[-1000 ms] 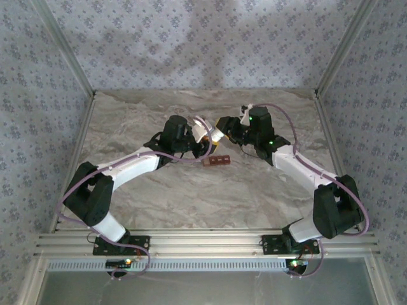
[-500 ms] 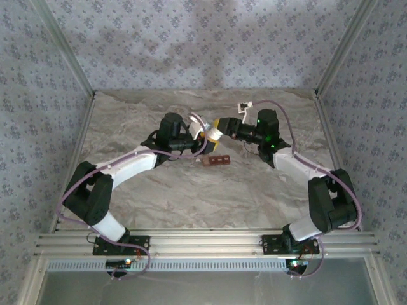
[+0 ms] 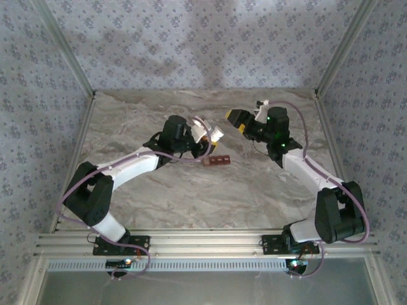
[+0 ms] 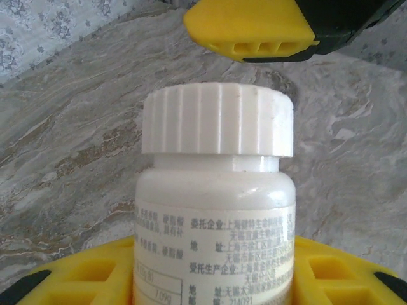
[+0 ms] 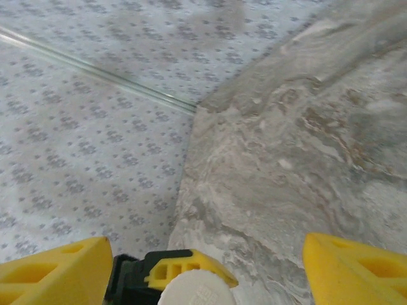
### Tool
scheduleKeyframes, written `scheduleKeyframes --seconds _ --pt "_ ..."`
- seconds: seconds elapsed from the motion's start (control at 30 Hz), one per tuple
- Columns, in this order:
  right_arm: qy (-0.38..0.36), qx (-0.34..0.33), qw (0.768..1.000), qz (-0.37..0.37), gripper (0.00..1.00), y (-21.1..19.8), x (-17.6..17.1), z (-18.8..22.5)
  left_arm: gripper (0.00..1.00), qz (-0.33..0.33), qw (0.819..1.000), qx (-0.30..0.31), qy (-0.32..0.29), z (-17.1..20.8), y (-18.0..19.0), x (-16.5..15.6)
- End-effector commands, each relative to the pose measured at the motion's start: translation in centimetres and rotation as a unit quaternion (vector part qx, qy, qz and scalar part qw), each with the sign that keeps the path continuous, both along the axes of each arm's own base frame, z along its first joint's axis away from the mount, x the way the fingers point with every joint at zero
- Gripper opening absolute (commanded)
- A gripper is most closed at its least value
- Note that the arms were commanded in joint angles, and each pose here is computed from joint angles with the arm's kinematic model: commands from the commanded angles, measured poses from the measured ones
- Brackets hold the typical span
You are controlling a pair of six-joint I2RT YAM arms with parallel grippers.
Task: Sort the pills into containers
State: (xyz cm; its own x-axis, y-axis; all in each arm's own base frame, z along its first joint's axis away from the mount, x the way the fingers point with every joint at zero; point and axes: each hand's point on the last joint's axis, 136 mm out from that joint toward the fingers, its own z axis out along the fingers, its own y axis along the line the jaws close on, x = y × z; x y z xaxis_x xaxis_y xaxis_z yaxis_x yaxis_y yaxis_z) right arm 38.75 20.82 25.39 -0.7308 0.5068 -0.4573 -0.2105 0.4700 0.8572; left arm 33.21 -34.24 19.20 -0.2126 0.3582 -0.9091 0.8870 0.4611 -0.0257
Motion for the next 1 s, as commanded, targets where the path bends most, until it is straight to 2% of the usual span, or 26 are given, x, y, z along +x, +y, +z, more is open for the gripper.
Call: scheduleKeyframes --seconds 0.0,0.3,0.47,0.6,0.8,0.87,0.97 --pt "0.061 -0.023 0.997 -0.029 0.81 -0.3 -0.2 -1.1 0.0 0.007 0.999 0.019 -0.043 0.9 0.0 0.4" --pt "0.087 -0.037 0.996 -0.002 0.79 2.8 -0.5 -2.4 0.0 0.002 0.999 0.023 -0.047 0.8 -0.6 0.2" --pt "0.089 -0.042 0.995 0.011 0.75 3.9 -0.9 -2.9 0.0 0.003 0.999 0.023 -0.049 0.9 -0.6 0.2" --pt "0.09 -0.042 0.995 0.017 0.66 4.3 -1.1 -3.1 0.0 0.002 0.999 0.022 -0.047 0.9 -0.7 0.2" --pt "0.09 -0.043 0.995 0.029 0.43 4.7 -1.4 -3.3 0.0 0.004 0.999 0.019 -0.047 1.1 -0.8 0.4" --pt "0.091 -0.049 0.994 0.035 0.38 4.7 -1.7 -3.7 0.0 0.006 0.999 0.014 -0.046 1.4 -0.8 0.4" --pt "0.081 -0.057 0.994 0.043 0.37 4.6 -2.0 -4.1 0.0 0.009 0.999 -0.006 -0.037 2.0 -0.7 0.4"
